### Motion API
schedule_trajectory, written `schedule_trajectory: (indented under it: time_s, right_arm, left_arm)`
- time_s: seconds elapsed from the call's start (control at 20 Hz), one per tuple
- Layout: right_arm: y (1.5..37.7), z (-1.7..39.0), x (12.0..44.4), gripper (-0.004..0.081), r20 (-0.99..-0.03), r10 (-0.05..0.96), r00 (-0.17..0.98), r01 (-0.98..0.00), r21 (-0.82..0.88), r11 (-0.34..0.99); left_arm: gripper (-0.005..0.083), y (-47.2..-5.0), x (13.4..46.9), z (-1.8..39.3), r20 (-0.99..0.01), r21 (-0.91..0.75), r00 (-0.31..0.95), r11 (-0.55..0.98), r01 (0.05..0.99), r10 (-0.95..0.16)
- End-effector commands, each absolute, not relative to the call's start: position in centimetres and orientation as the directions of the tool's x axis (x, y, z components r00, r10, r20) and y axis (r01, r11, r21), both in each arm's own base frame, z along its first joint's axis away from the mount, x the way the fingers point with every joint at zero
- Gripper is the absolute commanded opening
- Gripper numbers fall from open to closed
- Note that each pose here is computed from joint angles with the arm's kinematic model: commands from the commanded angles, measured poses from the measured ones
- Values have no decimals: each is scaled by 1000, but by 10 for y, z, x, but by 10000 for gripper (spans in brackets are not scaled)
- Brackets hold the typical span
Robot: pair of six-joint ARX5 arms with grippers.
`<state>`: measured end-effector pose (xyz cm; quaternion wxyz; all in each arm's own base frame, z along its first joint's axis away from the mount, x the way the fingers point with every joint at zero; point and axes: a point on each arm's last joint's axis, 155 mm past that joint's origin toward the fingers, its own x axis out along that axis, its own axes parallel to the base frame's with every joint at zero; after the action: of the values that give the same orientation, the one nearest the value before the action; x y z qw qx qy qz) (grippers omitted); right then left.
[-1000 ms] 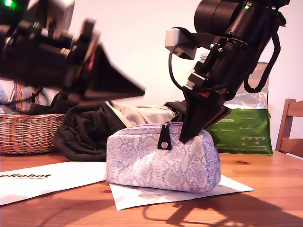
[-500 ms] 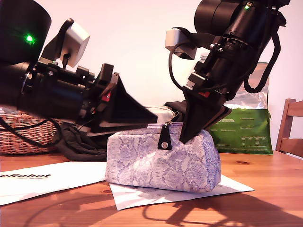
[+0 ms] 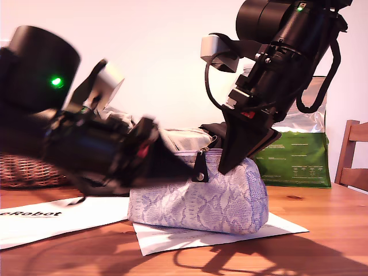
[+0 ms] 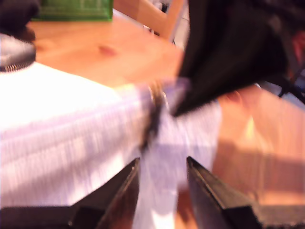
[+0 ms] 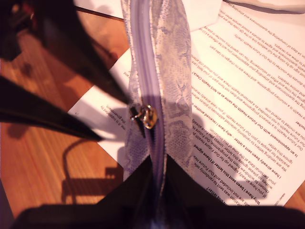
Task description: Open the zipper in the zip bag in front of you
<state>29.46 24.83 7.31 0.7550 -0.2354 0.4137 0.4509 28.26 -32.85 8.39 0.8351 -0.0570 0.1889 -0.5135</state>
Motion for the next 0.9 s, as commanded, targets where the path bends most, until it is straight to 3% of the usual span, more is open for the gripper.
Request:
schedule_trajectory:
  time_s: [0.0,0.35,0.6,0.85]
  right_arm:
    - [246,65,292,-13,-846,478,237,-874,29,485]
    - [247,66,293,-13,-844,479,239,-874,27,485]
    - [247,66,292,-13,-844,481,238,-875,29,484]
    - [247,66,293,-13,-844,481,238,-875,29,484]
  left_arm:
    - [271,-333,283,83,-252,-290,393,456,841,-884]
    - [267,-342,283,82,-257,-291,380,446,846,-889]
    - [171,-338,286,73,-288,-297,394,473,830,-873]
    - [133,-340,291,76,-286,-290,410,486,825,-866]
